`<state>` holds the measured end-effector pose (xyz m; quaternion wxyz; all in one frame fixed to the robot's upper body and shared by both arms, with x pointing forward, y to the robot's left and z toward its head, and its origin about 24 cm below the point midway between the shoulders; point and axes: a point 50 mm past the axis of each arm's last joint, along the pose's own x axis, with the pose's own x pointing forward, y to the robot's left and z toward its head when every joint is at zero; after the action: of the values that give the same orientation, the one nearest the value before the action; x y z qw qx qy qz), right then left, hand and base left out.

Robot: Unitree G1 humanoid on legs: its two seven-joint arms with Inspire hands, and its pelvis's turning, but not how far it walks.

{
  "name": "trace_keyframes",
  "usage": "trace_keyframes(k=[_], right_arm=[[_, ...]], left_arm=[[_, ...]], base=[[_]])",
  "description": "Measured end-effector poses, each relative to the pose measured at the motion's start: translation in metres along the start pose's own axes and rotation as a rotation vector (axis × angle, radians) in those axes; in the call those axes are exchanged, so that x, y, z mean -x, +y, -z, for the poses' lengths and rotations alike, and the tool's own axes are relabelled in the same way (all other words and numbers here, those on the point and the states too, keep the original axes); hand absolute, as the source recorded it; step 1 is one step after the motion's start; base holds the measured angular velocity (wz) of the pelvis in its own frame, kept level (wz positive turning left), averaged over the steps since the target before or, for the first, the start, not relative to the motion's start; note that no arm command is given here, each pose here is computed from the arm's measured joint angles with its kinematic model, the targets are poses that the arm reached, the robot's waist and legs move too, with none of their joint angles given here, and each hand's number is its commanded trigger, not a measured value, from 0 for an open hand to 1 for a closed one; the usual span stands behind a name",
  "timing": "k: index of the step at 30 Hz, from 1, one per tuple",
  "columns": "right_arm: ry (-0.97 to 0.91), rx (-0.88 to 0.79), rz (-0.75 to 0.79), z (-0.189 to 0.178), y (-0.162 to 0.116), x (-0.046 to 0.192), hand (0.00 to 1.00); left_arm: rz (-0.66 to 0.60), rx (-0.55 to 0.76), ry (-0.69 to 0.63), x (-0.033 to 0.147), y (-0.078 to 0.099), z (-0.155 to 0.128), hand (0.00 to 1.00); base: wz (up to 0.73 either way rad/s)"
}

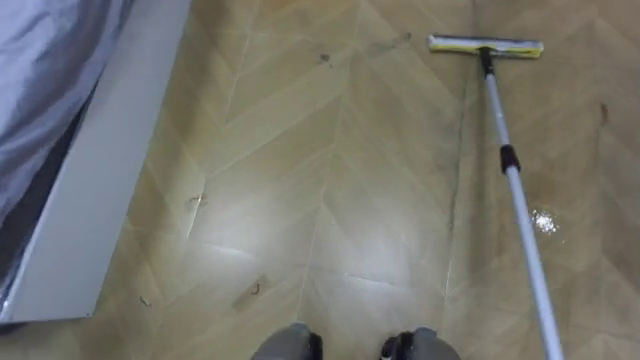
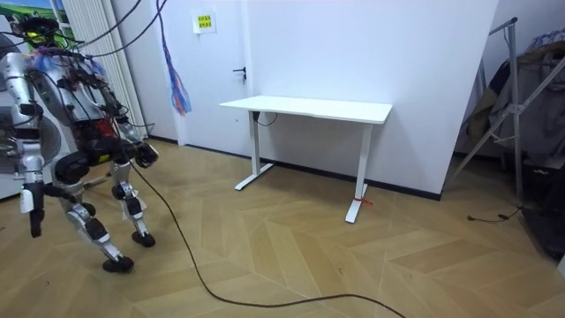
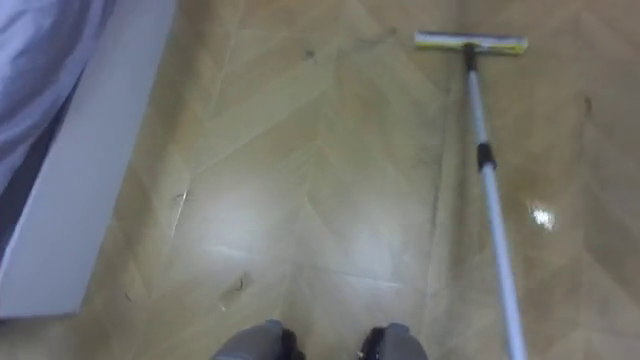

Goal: Mop floor

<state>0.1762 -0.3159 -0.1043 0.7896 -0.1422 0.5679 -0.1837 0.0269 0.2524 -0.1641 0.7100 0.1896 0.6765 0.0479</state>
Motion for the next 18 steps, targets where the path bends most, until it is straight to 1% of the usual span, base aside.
trace_keyframes(k=[1,3,5,7,8,10,12,14,15,16,18], right_arm=[[-0.036,-0.031,-0.006,-0.008,-0.003,0.001,1.0],[-0.024,-0.085,-0.018,-0.003,-0.004,0.0,1.0],[0.014,-0.101,-0.05,0.013,0.001,-0.001,1.0],[0.094,-0.084,-0.048,0.049,-0.002,-0.003,1.0],[0.126,-0.071,-0.039,0.061,-0.004,-0.003,1.0],[0.239,0.014,-0.012,0.103,-0.004,0.0,1.0],[0.307,0.053,-0.015,0.124,0.004,0.004,1.0],[0.333,0.102,-0.036,0.131,0.015,0.006,1.0],[0.35,0.122,-0.047,0.138,0.021,0.008,1.0],[0.365,0.148,-0.063,0.145,0.028,0.01,1.0],[0.376,0.164,-0.093,0.151,0.038,0.013,1.0]], left_arm=[[-0.002,-0.001,-0.004,0.0,0.002,0.0,0.0],[0.013,-0.004,0.0,0.0,-0.001,0.004,0.0],[0.043,-0.016,0.018,0.001,-0.008,0.01,0.0],[0.07,-0.035,0.026,0.0,-0.013,0.007,0.0],[0.074,-0.034,0.018,0.0,-0.013,0.004,0.0],[0.071,-0.012,-0.034,0.0,-0.012,-0.012,0.0],[0.071,0.002,-0.071,0.001,-0.014,-0.023,0.0],[0.08,0.019,-0.068,0.001,-0.019,-0.023,0.0],[0.098,0.036,-0.061,0.002,-0.026,-0.023,0.0],[0.108,0.049,-0.06,0.002,-0.03,-0.023,0.0],[0.109,0.048,-0.063,0.002,-0.031,-0.024,0.0]], base=[[1.07],[0.88],[0.37],[0.03],[-0.12],[-0.31],[-0.71],[-0.99],[-0.76],[-0.58],[-0.18]])
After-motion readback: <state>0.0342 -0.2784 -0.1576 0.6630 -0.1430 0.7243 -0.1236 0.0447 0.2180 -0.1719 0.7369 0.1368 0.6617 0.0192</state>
